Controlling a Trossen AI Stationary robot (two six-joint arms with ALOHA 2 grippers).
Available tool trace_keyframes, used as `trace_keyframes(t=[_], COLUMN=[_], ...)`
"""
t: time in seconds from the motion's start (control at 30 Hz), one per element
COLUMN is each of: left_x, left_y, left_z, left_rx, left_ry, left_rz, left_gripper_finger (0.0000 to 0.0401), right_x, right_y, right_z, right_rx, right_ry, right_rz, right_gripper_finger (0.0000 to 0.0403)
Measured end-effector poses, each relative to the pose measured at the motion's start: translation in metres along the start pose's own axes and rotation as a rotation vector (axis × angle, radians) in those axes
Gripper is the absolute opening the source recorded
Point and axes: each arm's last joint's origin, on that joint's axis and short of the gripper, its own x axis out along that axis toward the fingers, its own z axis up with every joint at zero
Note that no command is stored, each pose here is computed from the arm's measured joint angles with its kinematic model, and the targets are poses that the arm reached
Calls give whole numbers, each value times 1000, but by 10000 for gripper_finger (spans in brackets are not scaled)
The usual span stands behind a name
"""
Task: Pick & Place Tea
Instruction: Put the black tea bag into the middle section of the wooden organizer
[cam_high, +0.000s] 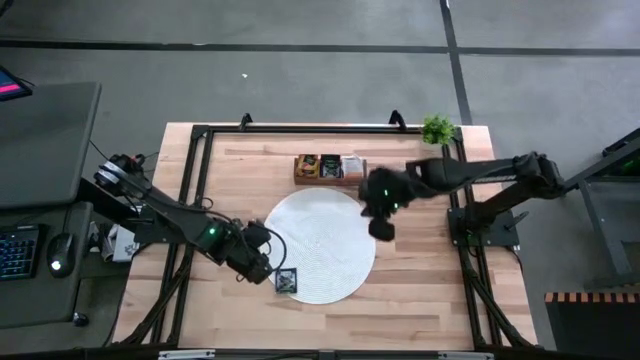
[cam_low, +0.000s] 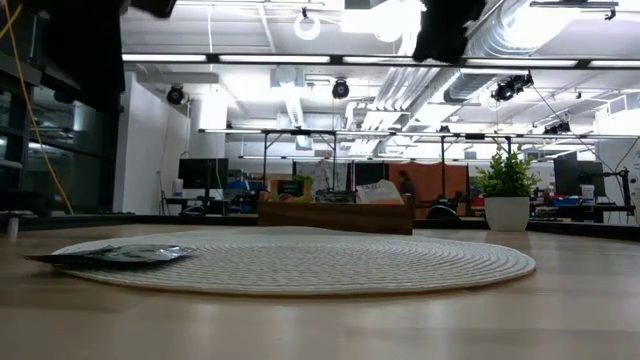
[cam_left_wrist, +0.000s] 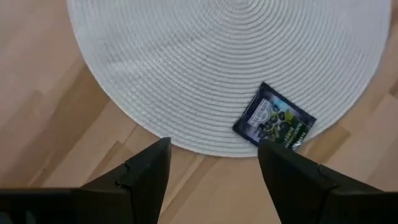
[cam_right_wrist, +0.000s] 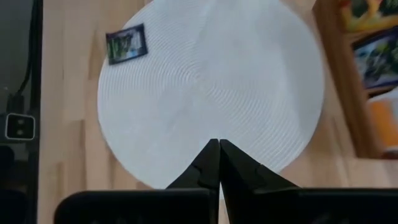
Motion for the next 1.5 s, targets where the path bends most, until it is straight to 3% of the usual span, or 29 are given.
trace_keyframes(t=[0.23,0.43,0.6,0.73,0.97,1.2,1.5], left_x=[46,55,55,55,56,57,66], left_y=[5,-3,-6,-5,-3,-4,-6], left_z=[-32,-34,-29,-29,-27,-27,-27], left_rx=[-73,-155,-306,-359,-414,-347,-226], left_ry=[79,98,86,98,106,94,79], left_rz=[-150,-334,-366,-350,-340,-345,-329], left_gripper_finger=[238,238,238,224,151,13,1], right_x=[1,-5,1,25,71,92,98], right_y=[59,111,158,186,212,224,212], right_z=[-22,-45,-60,-74,-87,-79,-59], right_rx=[26,90,120,121,187,277,347], right_ry=[-12,-126,-266,-309,-332,-468,-564], right_rz=[-32,-23,41,45,65,117,82], right_gripper_finger=[1,1,0,0,0,0,0])
